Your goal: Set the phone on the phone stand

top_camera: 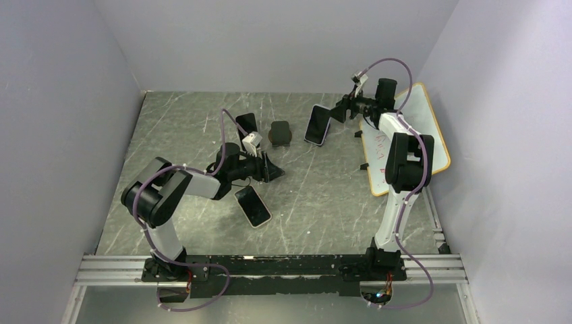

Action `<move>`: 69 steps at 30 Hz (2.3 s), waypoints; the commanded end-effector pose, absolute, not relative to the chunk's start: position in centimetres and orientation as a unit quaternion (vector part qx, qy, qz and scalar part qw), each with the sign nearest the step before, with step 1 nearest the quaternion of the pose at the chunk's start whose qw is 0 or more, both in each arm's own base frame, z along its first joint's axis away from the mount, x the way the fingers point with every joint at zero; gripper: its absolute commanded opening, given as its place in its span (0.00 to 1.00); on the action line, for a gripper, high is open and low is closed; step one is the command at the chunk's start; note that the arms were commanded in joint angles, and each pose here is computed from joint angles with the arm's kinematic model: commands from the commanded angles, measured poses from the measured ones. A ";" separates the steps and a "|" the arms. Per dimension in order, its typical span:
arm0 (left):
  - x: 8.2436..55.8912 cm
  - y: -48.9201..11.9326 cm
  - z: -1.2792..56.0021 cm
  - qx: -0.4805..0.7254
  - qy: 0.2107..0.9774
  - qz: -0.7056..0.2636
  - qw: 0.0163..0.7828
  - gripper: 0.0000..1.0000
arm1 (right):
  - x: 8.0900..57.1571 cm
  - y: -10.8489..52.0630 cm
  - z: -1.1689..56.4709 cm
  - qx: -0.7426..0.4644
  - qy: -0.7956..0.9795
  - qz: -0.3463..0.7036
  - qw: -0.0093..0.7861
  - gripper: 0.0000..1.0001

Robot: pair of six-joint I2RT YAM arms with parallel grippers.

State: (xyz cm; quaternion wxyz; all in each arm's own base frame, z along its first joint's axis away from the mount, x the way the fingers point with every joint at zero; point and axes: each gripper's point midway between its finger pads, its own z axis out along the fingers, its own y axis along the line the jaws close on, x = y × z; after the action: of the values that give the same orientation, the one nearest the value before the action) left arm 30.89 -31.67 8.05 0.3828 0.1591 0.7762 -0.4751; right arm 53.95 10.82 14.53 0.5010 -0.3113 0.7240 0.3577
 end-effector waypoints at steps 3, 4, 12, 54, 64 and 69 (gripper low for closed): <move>31.3 -32.0 9.8 0.170 0.758 -0.482 0.406 0.66 | 55.4 8.2 16.8 -0.290 0.719 0.325 0.542 0.80; 31.3 -32.0 10.0 0.170 0.757 -0.481 0.408 0.66 | 55.5 8.1 17.2 -0.289 0.717 0.323 0.546 0.80; 31.3 -31.2 11.0 0.167 0.753 -0.468 0.430 0.66 | 56.2 7.5 20.3 -0.287 0.703 0.306 0.575 0.89; 34.7 -14.6 21.1 -0.042 0.785 -0.287 0.547 0.77 | 30.8 29.6 19.2 -0.254 0.716 0.303 0.575 1.00; 34.6 -12.9 20.6 -0.063 0.793 -0.270 0.543 0.81 | 25.1 33.3 14.2 -0.306 0.748 0.302 0.506 1.00; 34.6 -12.5 20.1 -0.067 0.797 -0.268 0.536 0.81 | 23.3 34.2 12.6 -0.313 0.753 0.294 0.499 1.00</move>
State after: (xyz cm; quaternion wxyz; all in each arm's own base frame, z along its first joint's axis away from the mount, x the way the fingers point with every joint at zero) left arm 34.51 -13.14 19.97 0.5359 -0.0628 0.7951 -0.2768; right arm 23.85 34.34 14.24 0.4988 -0.3182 0.7397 0.3207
